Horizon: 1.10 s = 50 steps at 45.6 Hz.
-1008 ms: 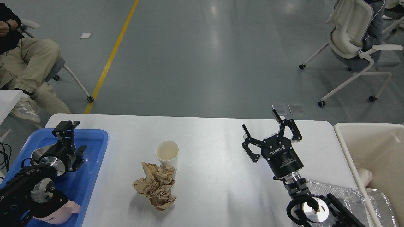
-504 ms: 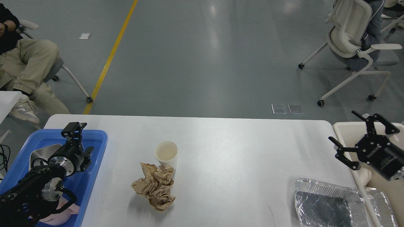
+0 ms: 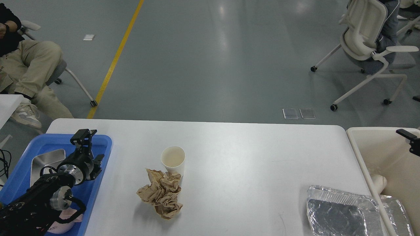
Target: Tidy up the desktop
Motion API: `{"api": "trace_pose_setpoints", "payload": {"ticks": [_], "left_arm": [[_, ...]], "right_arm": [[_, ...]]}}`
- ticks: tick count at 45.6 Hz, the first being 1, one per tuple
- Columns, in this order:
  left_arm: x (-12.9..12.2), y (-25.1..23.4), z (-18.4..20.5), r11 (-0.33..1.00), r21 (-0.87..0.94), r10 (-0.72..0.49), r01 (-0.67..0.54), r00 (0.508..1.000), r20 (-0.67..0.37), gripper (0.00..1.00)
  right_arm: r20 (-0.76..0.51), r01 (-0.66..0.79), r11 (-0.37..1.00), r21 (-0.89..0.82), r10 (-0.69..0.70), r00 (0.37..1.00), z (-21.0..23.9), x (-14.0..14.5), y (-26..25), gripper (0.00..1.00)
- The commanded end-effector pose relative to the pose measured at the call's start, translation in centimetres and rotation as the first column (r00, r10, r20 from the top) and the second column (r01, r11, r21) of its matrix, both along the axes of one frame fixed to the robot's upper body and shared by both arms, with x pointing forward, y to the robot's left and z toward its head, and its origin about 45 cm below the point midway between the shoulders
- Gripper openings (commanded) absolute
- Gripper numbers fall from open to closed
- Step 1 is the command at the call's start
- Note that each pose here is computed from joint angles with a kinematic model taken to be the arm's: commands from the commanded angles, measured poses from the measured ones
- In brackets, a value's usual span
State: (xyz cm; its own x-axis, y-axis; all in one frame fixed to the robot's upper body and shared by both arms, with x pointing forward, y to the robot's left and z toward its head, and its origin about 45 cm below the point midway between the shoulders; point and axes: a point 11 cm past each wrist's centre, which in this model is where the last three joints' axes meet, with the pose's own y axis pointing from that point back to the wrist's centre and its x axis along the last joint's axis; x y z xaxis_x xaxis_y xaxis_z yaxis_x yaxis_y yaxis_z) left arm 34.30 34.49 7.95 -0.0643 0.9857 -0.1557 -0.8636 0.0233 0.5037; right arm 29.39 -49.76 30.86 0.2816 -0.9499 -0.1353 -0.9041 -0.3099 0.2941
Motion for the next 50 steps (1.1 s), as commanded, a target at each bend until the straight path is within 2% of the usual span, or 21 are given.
{"api": "trace_pose_setpoints", "payload": {"ticks": [1, 18, 33, 43, 50], "left_arm": [[0.0, 0.1, -0.3, 1.000, 0.002, 0.009, -0.009, 1.000, -0.005, 0.97], [-0.1, 0.3, -0.6, 1.000, 0.003, 0.019, -0.020, 1.000, 0.003, 0.97], [-0.3, 0.6, -0.7, 1.000, 0.008, 0.024, -0.024, 1.000, -0.002, 0.97], [-0.5, 0.5, -0.9, 1.000, 0.006, 0.025, -0.025, 1.000, -0.008, 0.97], [-0.2, 0.4, -0.7, 1.000, 0.004, 0.023, -0.023, 1.000, -0.001, 0.97]], "right_arm": [[-0.002, 0.099, 0.992, -0.077, -0.099, 0.995, 0.8, 0.3, -1.6, 1.00], [0.097, 0.073, 0.995, 0.071, -0.080, 0.992, 1.1, 1.7, 0.3, 1.00], [0.159, 0.053, 0.996, 0.076, -0.064, 0.985, 3.0, 2.1, -0.9, 1.00], [0.184, 0.180, 0.981, 0.067, -0.190, 0.965, 4.0, 2.3, -4.4, 1.00], [0.185, 0.113, 0.994, 0.002, -0.111, 0.976, 5.5, 2.0, -4.0, 1.00]]}}
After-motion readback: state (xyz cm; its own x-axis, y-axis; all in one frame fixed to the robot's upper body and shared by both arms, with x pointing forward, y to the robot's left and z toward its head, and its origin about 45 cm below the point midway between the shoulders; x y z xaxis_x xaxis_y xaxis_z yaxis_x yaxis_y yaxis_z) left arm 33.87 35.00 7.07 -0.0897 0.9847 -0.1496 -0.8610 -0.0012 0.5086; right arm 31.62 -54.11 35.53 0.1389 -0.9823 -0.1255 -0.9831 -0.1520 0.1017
